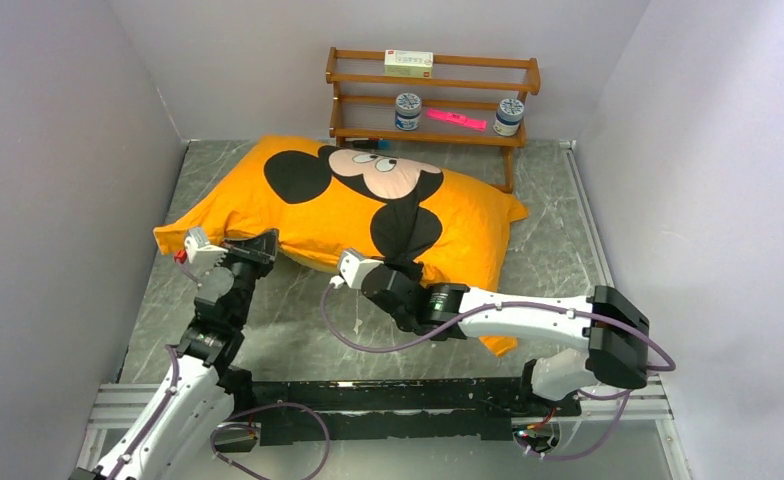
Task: Remove the pillowcase from the pillow
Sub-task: Turn over the pillow at the center of the board.
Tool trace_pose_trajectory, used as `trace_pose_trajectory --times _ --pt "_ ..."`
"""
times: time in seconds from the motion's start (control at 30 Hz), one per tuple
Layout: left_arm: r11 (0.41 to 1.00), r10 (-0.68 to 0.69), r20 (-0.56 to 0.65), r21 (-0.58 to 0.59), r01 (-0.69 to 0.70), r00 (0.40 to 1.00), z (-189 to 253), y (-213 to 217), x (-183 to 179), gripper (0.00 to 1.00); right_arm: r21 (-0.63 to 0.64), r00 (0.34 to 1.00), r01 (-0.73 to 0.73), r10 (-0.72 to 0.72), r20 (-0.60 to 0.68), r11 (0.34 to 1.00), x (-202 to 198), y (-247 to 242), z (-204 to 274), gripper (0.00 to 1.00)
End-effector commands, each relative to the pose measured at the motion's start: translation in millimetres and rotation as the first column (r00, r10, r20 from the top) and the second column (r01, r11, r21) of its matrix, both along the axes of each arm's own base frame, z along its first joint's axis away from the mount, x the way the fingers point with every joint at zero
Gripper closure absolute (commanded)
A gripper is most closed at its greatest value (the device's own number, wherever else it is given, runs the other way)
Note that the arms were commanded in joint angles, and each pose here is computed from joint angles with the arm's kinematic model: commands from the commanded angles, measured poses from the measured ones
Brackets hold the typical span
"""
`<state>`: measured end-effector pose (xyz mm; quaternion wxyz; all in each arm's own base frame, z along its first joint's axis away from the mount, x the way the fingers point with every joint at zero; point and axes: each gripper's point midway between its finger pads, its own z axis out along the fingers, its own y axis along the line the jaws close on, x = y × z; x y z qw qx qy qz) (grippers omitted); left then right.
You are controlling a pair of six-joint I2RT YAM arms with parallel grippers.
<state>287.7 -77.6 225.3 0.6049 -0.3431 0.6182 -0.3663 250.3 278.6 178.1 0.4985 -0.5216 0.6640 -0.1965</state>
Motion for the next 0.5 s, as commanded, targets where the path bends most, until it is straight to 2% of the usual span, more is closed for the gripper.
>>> trace_pose_trajectory --times 0.0,0.2,0.47 --pt "0.999 0.024 0.219 0.040 -0.033 0.975 94.5 9.2 -10.5 0.95 0.138 0.996 -0.053 0.043 0.078 0.989 -6.0 14.7 67.2 1.00" --pt "0.988 0.056 0.296 0.124 -0.096 0.953 141.3 21.8 -24.8 0.95 0.216 0.989 -0.115 0.090 0.119 0.970 -22.5 14.5 114.5 1.00" --pt "0.953 0.103 0.321 0.239 -0.186 0.941 192.6 41.8 -47.8 0.95 0.376 0.957 -0.280 0.287 0.037 0.883 -70.1 35.8 154.7 1.00"
